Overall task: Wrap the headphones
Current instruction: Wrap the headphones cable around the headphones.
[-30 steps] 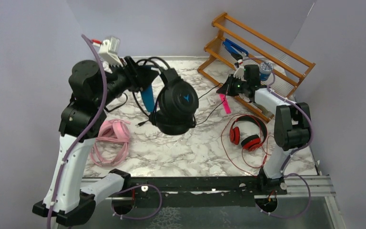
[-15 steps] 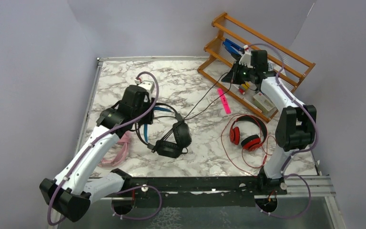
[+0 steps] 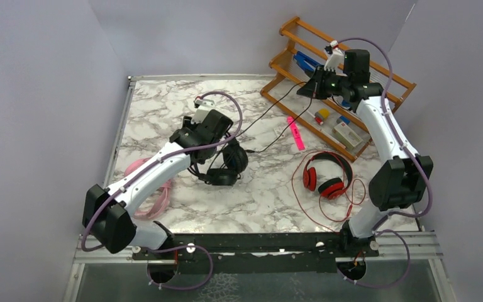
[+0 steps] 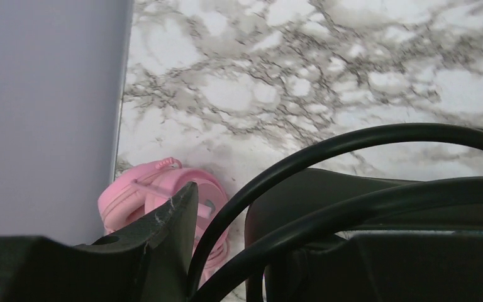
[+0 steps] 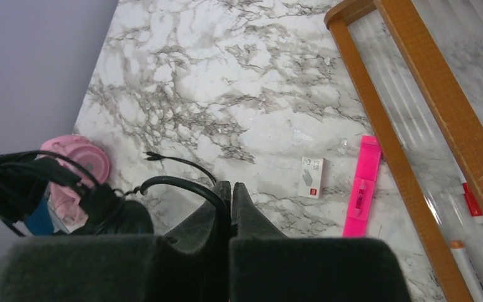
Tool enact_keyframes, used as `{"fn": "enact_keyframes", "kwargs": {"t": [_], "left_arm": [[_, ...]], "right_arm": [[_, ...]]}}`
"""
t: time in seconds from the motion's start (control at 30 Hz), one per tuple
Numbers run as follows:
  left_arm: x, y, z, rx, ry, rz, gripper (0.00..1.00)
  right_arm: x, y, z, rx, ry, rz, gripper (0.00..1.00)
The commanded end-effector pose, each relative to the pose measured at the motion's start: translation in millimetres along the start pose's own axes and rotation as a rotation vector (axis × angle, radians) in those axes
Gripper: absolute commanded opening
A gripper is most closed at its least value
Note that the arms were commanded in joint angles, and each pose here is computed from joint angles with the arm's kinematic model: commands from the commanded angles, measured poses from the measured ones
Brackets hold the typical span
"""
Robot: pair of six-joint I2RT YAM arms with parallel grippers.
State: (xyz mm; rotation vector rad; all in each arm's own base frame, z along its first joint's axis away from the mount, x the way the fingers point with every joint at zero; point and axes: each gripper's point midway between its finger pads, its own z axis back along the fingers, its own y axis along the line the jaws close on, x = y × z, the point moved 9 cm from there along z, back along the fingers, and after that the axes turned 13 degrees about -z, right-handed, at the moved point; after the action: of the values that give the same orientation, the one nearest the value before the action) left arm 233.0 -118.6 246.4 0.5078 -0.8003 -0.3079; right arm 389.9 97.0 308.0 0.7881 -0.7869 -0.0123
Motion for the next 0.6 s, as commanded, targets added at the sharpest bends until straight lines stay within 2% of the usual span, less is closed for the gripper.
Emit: {"fn": "enact_keyframes", "kwargs": {"t": [0.0,0.2,0.37,0.57], "left_arm": [[30.4,14.3,-7.4,0.285,-0.065,0.179,0.00],[62.1,-5.3,-59.0,0.402,-0.017,0.259,0.00],[94.8,-15.4,-101.5,0.331,0.029,0.418,0.00],[159.0,-24.8,-115.5,0.204,-0.038,0.592,0.00]], "right_arm": [[3.3,29.1,31.4,0.080,-0.023,0.028,0.00],[-10.6,64.6,52.9,0.214,0.003,0.044,0.00],[-20.8,94.4,74.2,0.291,0.011,0.073,0.00],[-53.4,139.8,85.4,0.421,0.069,0.107,0.00]]}}
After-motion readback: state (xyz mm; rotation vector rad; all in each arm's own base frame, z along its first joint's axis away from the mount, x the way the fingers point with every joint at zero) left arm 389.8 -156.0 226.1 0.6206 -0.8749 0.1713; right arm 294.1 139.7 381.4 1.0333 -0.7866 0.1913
